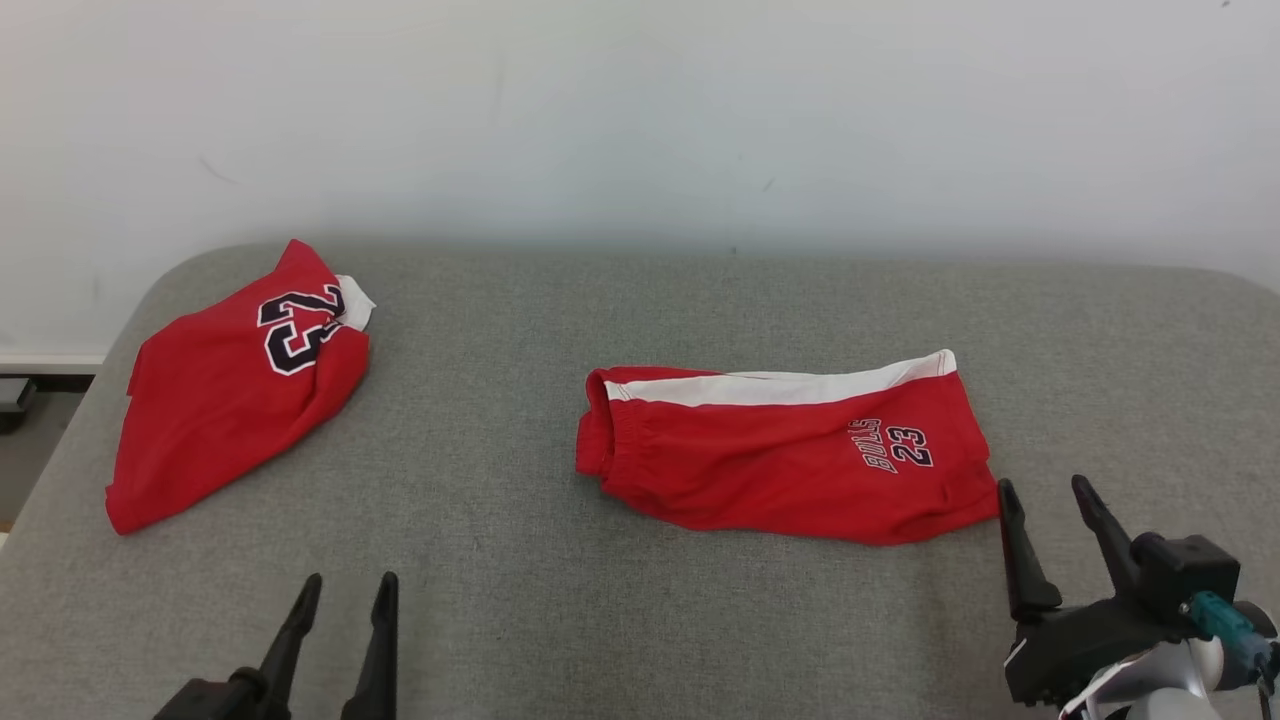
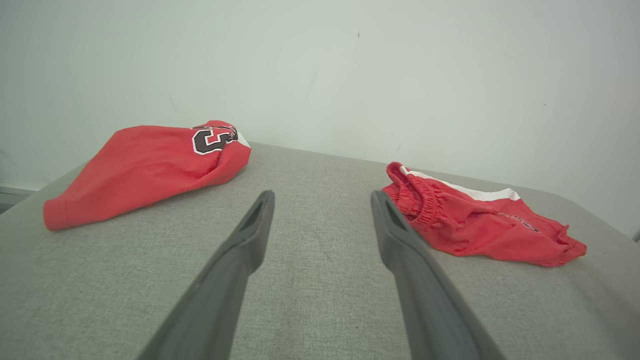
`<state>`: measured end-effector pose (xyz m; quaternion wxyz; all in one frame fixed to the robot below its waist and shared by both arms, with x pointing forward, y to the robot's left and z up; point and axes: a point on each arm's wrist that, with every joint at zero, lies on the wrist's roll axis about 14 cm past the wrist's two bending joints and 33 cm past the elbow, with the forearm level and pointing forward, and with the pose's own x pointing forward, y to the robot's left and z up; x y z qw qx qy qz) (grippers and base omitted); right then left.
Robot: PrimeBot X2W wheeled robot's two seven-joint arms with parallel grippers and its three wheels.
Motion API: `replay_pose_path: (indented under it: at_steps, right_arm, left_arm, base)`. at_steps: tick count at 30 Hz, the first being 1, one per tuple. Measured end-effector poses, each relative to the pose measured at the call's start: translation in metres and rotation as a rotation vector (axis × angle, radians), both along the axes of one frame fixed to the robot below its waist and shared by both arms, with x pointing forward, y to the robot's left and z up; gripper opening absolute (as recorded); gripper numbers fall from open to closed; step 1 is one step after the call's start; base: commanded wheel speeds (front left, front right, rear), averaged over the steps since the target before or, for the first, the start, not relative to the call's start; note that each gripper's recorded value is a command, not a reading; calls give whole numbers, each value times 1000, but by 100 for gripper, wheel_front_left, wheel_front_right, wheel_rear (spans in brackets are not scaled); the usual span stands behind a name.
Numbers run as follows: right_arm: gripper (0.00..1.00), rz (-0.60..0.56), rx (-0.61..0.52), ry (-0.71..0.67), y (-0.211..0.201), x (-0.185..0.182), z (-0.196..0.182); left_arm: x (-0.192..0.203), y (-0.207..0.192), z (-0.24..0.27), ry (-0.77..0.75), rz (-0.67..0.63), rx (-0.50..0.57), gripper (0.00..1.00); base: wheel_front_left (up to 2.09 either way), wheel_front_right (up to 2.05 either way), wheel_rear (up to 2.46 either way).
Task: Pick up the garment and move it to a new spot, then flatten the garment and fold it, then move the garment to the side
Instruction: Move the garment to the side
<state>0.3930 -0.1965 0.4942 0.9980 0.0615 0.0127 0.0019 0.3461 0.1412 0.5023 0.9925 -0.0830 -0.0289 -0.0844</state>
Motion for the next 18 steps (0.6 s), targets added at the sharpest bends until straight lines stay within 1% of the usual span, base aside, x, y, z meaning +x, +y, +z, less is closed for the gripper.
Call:
replay_pose_path:
  at_steps: [3,8,12,15,18]
  right_arm:
    - [100,22,-10,-52,7,-10,9]
    - [100,10,-10,-120,3,-20,22]
    - [100,6,-11,-103,2,-29,15]
    - [100,12,-55,-78,2,-35,7]
    - [100,9,-73,-62,0,-39,1]
  left_arm:
    - [-1,11,2,-8,27,21,100]
    - [-5,18,1,-6,39,36,100]
    - [-5,18,3,-10,37,39,100]
    - [-6,17,-1,7,31,47,100]
    - [-5,17,-3,13,28,56,100]
  base:
    - [0,0,0]
    - [0,0,0]
    - [0,0,0]
    - [0,0,0]
    - [0,0,0]
